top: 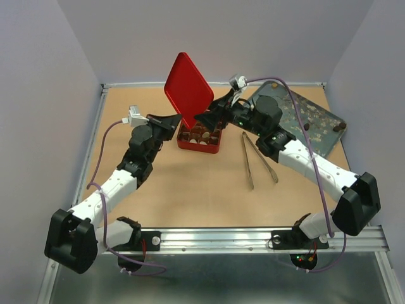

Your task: Pack the chocolate

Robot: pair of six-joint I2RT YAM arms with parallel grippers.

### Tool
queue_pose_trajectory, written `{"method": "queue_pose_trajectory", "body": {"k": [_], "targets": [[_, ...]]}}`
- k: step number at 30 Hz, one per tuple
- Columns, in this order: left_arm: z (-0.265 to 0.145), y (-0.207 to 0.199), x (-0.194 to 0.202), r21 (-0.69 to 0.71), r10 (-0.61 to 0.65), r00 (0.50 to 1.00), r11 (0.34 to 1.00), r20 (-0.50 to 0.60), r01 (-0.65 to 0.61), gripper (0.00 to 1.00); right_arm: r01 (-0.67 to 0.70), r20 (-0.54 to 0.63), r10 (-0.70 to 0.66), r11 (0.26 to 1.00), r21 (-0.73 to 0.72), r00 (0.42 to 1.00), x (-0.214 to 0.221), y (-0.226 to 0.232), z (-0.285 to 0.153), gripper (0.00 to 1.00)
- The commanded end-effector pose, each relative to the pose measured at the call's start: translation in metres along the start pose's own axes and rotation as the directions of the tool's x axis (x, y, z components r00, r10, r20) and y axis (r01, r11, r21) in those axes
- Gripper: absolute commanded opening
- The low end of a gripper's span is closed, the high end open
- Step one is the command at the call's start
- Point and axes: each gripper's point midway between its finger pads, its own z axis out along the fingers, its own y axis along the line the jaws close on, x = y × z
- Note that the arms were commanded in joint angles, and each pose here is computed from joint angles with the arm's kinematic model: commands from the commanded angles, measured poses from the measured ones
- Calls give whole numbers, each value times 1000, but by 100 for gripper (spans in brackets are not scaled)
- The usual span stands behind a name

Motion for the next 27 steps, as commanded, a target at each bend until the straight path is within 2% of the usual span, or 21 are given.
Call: {"method": "queue_pose_trajectory", "body": {"k": [1, 7, 13, 15, 19, 21, 23, 24, 25, 27], "targets": [[-1, -52, -10, 138, -78, 996, 988, 41, 72, 0, 102, 91, -102, 995, 9, 991, -23, 4, 8, 73], [-3, -62, 4, 152, -111, 994, 982, -2, 110, 0, 150, 97, -158, 985, 85, 983, -20, -7, 14, 69], [-4, -60, 19, 142, -160, 985, 976, -55, 167, 0, 189, 128, -213, 965, 180, 969, -20, -20, 14, 37], [-5, -61, 21, 145, -168, 983, 974, -68, 176, 0, 197, 125, -226, 958, 210, 966, -19, -24, 15, 33], [-9, -59, 23, 145, -165, 983, 974, -76, 175, 0, 222, 104, -257, 939, 264, 961, -14, -36, 14, 20], [-12, -61, 21, 155, -155, 985, 974, -76, 166, 7, 241, 90, -278, 926, 291, 956, -13, -42, 13, 17], [-17, -57, 21, 143, -140, 987, 978, -78, 150, 31, 298, 43, -334, 885, 357, 941, -12, -57, 11, 15], [-20, -61, 20, 152, -141, 987, 977, -78, 151, 31, 296, 43, -335, 879, 375, 941, -13, -60, 9, 14], [-21, -57, 20, 137, -128, 989, 981, -77, 138, 37, 332, 11, -364, 859, 390, 931, -11, -66, 10, 14], [-28, -58, 17, 126, -115, 991, 984, -70, 124, 43, 368, -24, -399, 818, 443, 917, -11, -78, 6, 14]]}}
